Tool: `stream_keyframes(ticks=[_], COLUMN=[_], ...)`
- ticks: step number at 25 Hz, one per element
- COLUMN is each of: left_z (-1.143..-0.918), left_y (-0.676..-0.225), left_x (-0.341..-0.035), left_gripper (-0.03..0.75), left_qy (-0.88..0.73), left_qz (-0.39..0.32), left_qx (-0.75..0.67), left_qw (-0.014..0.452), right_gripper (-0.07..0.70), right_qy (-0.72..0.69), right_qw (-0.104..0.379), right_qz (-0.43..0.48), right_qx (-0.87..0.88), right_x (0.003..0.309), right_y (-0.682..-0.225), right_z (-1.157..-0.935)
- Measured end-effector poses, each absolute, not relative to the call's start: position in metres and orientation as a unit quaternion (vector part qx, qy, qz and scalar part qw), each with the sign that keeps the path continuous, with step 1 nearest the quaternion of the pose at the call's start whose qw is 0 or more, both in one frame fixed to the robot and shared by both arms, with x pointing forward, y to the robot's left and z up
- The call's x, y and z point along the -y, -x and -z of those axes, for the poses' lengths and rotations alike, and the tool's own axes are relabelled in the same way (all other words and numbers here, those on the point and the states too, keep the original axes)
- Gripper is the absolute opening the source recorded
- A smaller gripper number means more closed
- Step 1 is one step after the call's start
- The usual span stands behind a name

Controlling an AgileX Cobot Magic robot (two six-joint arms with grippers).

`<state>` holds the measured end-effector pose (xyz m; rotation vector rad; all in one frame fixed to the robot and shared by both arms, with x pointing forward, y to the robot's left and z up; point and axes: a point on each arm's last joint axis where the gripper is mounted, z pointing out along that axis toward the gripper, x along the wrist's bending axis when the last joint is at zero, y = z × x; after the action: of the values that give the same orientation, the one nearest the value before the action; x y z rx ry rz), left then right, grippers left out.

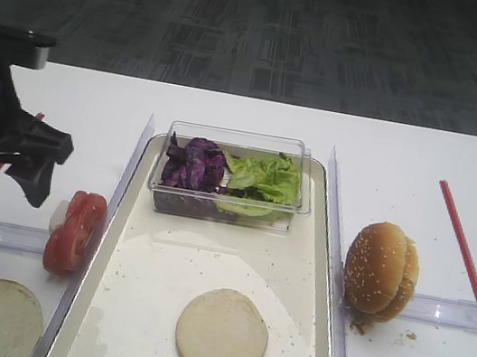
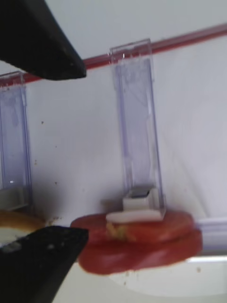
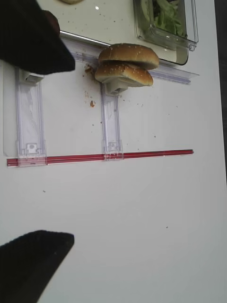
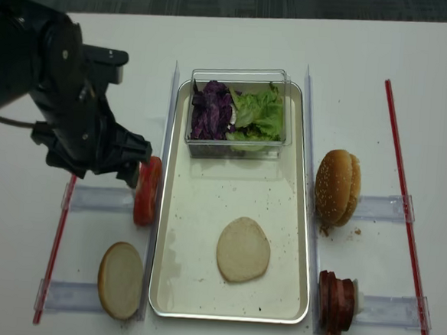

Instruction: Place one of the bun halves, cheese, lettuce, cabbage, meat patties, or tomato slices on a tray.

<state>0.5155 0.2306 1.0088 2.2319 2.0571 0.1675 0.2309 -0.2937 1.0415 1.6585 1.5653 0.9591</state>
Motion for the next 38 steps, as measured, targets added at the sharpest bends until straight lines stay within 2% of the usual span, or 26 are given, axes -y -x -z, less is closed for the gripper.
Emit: stream_keyframes(ticks=[7,11,16,21,31,38], left_z=[-1.009,-1.009,-1.011,-1.029,-1.038,-1.045], left_y=[-0.522,-0.521,-0.520,-0.509,-0.448,-0.395], left_x=[-0.284,-0.300,-0.304,-0.305,-0.306,-0.307], left_gripper=[0.576,0.571,0.559,0.557,0.556,0.556], left_qy=[-0.693,-0.685,-0.687,-0.687,-0.686,-0.680], left_qz=[-0.063,-0.071,-0.075,-0.099,-0.118,-0.159], left_qx=[-0.717,-0.725,-0.722,-0.720,-0.716,-0.710], left_qw=[0.028,0.010,0.006,0.027,0.048,0.094], right_gripper=[0.678,0.678,0.678,0.678,0.678,0.678], right_qy=[-0.633,-0.633,-0.633,-0.633,-0.633,-0.633], right_qw=[0.328,0.328,0.328,0.328,0.328,0.328], right_qz=[-0.366,-0.366,-0.366,-0.366,-0.366,-0.366], right_qx=[-0.598,-0.598,-0.598,-0.598,-0.598,-0.598], right_x=[0.294,0.294,0.294,0.294,0.294,0.294], right_y=[-0.231,-0.231,-0.231,-0.231,-0.231,-0.231], right_z=[-1.042,-1.042,-1.042,-1.042,-1.042,-1.042])
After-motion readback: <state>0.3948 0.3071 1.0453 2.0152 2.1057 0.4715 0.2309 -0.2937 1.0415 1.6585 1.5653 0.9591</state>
